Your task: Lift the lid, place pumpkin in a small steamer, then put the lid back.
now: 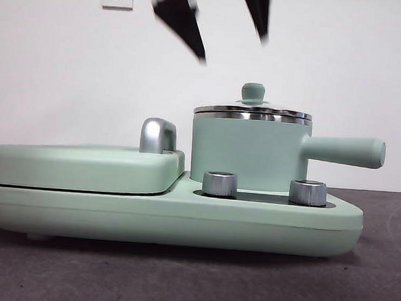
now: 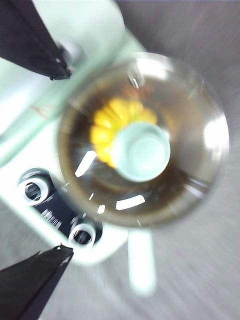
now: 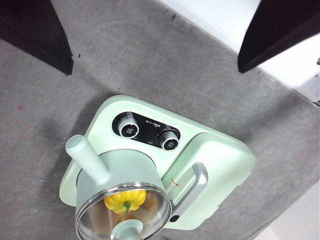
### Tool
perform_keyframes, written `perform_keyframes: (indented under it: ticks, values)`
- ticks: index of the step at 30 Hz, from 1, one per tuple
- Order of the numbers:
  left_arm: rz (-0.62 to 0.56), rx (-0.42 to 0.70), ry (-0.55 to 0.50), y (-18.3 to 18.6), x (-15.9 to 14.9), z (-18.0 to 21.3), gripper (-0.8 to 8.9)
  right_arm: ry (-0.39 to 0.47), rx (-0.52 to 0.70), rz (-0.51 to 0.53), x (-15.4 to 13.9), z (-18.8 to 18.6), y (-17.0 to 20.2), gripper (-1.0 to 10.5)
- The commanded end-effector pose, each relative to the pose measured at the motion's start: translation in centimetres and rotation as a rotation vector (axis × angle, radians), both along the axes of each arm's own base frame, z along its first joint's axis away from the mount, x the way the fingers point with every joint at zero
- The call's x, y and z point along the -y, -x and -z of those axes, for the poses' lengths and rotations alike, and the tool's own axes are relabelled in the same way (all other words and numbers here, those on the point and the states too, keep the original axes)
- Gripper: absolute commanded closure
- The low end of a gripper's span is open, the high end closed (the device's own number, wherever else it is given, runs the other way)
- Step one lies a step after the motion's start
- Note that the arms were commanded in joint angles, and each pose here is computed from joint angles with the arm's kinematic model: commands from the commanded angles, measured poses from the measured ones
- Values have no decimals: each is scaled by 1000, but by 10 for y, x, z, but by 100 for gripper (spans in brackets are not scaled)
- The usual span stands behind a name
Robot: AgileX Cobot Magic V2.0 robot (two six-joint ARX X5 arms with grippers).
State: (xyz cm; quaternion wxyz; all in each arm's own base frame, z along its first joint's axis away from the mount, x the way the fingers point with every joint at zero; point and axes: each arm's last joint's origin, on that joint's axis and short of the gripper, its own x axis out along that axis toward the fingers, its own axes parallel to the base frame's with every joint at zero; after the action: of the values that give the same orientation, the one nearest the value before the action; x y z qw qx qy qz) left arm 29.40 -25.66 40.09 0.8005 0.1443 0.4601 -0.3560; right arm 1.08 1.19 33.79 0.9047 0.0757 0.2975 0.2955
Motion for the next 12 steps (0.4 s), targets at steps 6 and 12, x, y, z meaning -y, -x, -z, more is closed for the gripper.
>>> perform_keyframes:
  ticks: [6, 12]
  values:
    - [-7, -10, -1, 87, -73, -30, 264, 21, 43, -29, 0, -3, 0, 433]
    - [-44, 54, 86, 161, -138, -20, 292, 21, 51, -44, 0, -4, 0, 433]
